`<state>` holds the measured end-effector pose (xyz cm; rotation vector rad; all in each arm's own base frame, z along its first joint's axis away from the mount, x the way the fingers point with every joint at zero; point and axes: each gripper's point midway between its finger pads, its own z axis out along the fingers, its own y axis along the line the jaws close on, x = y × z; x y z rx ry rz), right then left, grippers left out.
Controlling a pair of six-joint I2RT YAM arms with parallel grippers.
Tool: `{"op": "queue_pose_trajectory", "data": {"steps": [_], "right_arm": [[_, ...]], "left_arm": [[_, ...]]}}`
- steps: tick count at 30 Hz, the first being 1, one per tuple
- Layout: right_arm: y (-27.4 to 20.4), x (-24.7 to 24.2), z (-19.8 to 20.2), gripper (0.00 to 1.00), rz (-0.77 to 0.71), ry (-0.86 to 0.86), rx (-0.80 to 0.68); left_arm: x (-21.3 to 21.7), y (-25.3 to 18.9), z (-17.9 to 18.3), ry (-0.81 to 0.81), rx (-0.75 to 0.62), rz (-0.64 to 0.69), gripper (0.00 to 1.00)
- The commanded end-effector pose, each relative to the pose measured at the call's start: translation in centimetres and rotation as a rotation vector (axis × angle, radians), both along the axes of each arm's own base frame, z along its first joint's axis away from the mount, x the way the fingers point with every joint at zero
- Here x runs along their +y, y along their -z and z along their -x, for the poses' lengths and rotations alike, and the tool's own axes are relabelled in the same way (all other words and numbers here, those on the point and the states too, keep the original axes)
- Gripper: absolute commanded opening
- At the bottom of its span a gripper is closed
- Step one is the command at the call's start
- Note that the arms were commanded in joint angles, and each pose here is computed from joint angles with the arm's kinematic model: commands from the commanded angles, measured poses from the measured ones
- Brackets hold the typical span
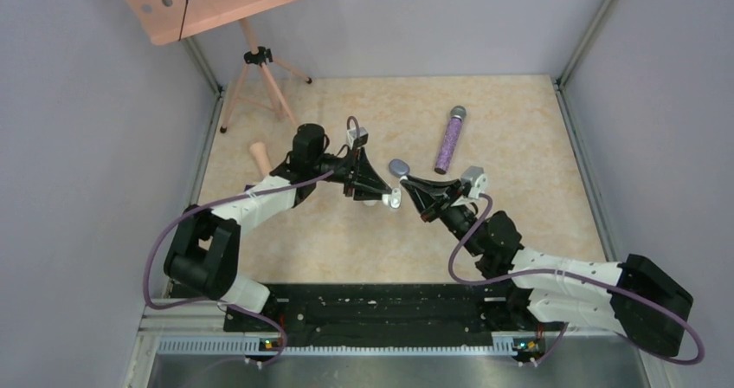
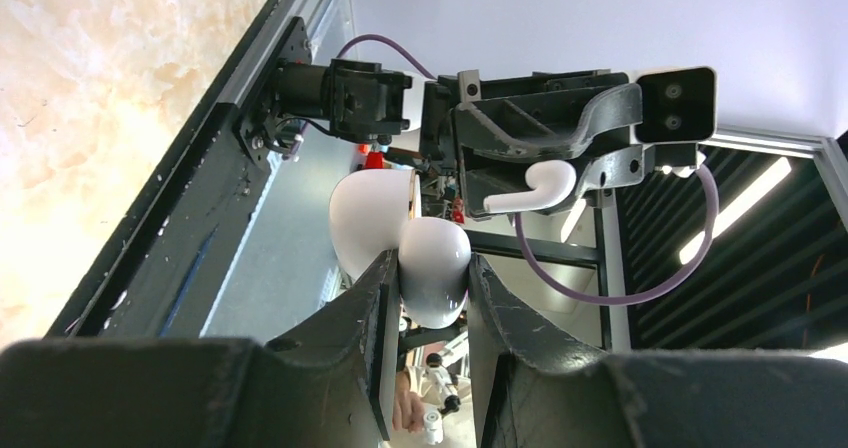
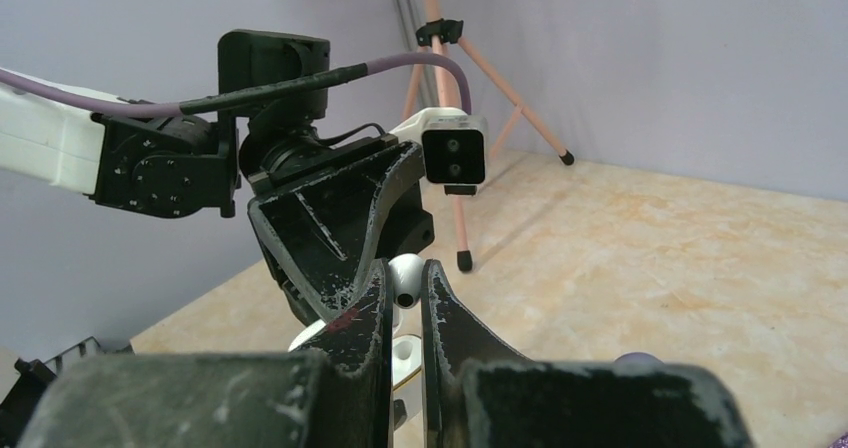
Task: Insert the wireless bluetooth earbuds into the charging case
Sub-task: Place the earbud in the charging case.
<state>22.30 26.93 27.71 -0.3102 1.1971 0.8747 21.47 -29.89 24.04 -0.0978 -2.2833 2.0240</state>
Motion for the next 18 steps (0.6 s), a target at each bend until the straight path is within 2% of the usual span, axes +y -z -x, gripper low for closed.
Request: {"op": "queue_pose_trajectory", "data": {"steps": [1, 18], "right_arm": [[-1.2, 0.2, 0.4, 0.00, -0.025, -0.004, -0.046], [0.6, 0.5, -0.1, 0.00, 0.029, 0.019, -0.040]], "left_arm": [[0.0, -2.5, 0.8, 0.028, -0.062, 0.066, 0.00], [0.3, -3.4, 1.6, 0.054, -0.087, 0.087, 0.00]]}}
